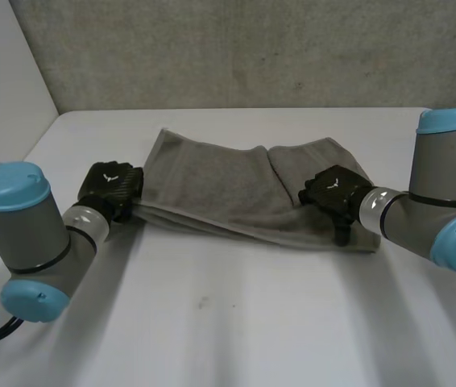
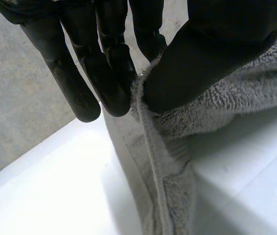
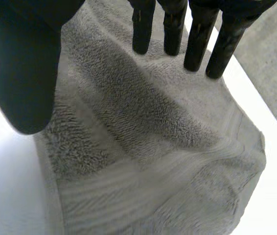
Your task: Fold the towel.
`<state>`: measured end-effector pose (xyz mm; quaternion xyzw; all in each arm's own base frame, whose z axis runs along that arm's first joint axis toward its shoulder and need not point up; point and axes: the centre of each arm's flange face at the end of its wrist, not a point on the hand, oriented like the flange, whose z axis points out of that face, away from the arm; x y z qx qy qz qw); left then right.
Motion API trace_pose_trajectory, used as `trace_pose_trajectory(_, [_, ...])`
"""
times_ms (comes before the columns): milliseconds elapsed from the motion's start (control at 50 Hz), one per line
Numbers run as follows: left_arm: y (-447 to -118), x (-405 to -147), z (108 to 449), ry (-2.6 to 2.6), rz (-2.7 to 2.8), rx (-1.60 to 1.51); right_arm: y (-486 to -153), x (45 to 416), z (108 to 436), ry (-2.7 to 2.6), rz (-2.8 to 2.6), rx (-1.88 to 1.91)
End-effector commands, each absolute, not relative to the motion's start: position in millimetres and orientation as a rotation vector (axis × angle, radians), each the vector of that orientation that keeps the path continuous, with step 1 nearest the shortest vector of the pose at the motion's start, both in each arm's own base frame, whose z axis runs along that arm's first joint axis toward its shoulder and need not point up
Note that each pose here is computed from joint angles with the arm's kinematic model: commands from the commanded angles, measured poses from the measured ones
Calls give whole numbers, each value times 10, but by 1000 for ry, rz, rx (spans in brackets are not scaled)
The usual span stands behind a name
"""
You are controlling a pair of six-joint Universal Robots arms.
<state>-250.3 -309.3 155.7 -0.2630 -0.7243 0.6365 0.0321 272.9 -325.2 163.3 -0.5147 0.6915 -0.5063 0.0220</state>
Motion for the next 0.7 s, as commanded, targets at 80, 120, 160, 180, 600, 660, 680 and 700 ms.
trace_pose_trajectory(80, [-3089,-2357,1819,-2202,2062,-787,-3204,2457,1920,2242,-1627,-1033])
trace_pose_trajectory(120, [-3079,-2348,1834,-2199,2068,-785,-3144,2321,1915,2266,-1636,-898])
trace_pose_trajectory(160, [-3065,-2315,1858,-2197,2083,-775,-3111,2242,1874,2290,-1625,-849])
trace_pose_trajectory(180, [-3065,-2315,1858,-2197,2083,-775,-3110,2241,1873,2290,-1625,-848])
trace_pose_trajectory(600, [-3087,-2232,1779,-2233,2073,-757,-3028,2049,1208,2344,-1608,-722])
trace_pose_trajectory(660, [-3092,-2227,1780,-2233,2075,-755,-3050,2059,1178,2339,-1609,-721])
trace_pose_trajectory(680, [-3092,-2227,1780,-2233,2075,-755,-3088,2064,1156,2335,-1616,-719])
trace_pose_trajectory(700, [-3094,-2222,1779,-2235,2074,-754,-3118,2068,1126,2334,-1621,-718])
